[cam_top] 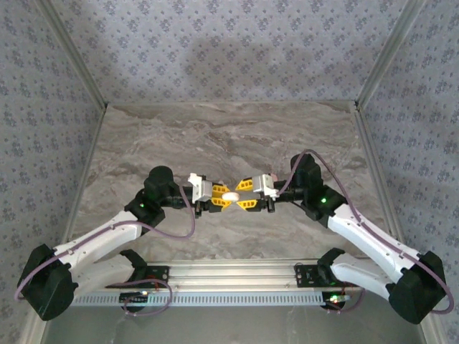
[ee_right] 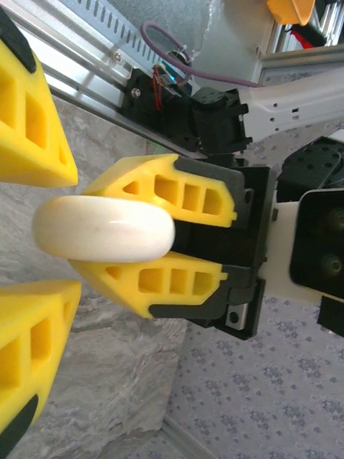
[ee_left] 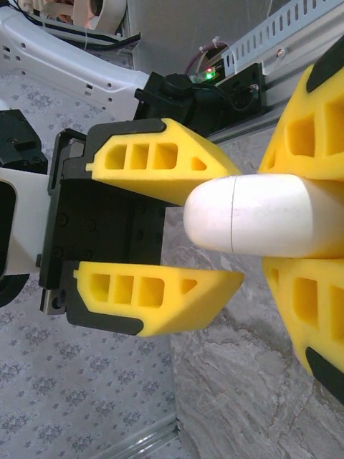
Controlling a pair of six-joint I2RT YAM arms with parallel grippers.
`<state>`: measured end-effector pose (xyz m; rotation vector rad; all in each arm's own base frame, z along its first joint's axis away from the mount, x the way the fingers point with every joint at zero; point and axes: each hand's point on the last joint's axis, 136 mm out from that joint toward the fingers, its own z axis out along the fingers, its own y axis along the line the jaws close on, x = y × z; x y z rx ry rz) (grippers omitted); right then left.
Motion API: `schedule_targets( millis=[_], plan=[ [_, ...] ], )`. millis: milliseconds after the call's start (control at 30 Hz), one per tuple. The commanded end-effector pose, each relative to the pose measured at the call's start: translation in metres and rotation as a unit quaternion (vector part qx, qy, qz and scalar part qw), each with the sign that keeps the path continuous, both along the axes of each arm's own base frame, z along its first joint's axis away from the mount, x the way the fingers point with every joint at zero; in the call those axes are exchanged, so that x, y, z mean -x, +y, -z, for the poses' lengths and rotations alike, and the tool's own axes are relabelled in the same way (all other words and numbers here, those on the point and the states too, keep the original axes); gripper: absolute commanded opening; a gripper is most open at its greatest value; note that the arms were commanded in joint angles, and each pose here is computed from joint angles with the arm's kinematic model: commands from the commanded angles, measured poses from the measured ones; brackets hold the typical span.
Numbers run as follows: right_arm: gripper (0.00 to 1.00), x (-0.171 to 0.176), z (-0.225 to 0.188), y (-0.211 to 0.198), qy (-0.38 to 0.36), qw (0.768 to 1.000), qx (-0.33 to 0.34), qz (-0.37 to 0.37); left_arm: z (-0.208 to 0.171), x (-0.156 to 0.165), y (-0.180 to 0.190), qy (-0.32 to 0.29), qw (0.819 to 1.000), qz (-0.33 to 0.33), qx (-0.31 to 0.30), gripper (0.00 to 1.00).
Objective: Insert the wireless bluetooth earbuds into the charging case
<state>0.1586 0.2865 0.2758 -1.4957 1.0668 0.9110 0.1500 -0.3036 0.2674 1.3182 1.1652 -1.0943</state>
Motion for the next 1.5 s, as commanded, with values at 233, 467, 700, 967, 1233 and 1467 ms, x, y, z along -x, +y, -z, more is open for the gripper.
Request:
schedule_targets(
  millis=[233,467,700,967,1233,1467],
  plan=[
    [0.27,0.002,-0.016,0.011,-0.023,0.999,-0.012,-0.019,-0.021,0.000,-0.001,-0.022,0.999,0.007,0.025,0.09],
    [0.10,-0.002,-0.009,0.009,-0.021,1.000,0.007,-0.003,-0.017,-0.005,0.003,-0.027,0.999,-0.019,0.009,0.26],
    [0.09,-0.008,0.016,-0.011,0.000,0.992,0.121,0.042,0.012,-0.006,0.020,-0.089,0.988,-0.057,-0.109,0.46],
    [0.08,-0.005,0.030,-0.002,0.031,0.984,0.173,0.032,0.033,-0.002,0.018,-0.097,0.982,-0.044,-0.158,0.47],
    [0.08,-0.001,0.030,0.011,0.036,0.985,0.169,0.003,0.033,0.001,0.008,-0.080,0.986,-0.025,-0.142,0.42],
    [0.08,0.001,0.032,0.017,0.042,0.985,0.168,-0.011,0.033,0.002,0.007,-0.074,0.987,-0.021,-0.141,0.32]
  ],
)
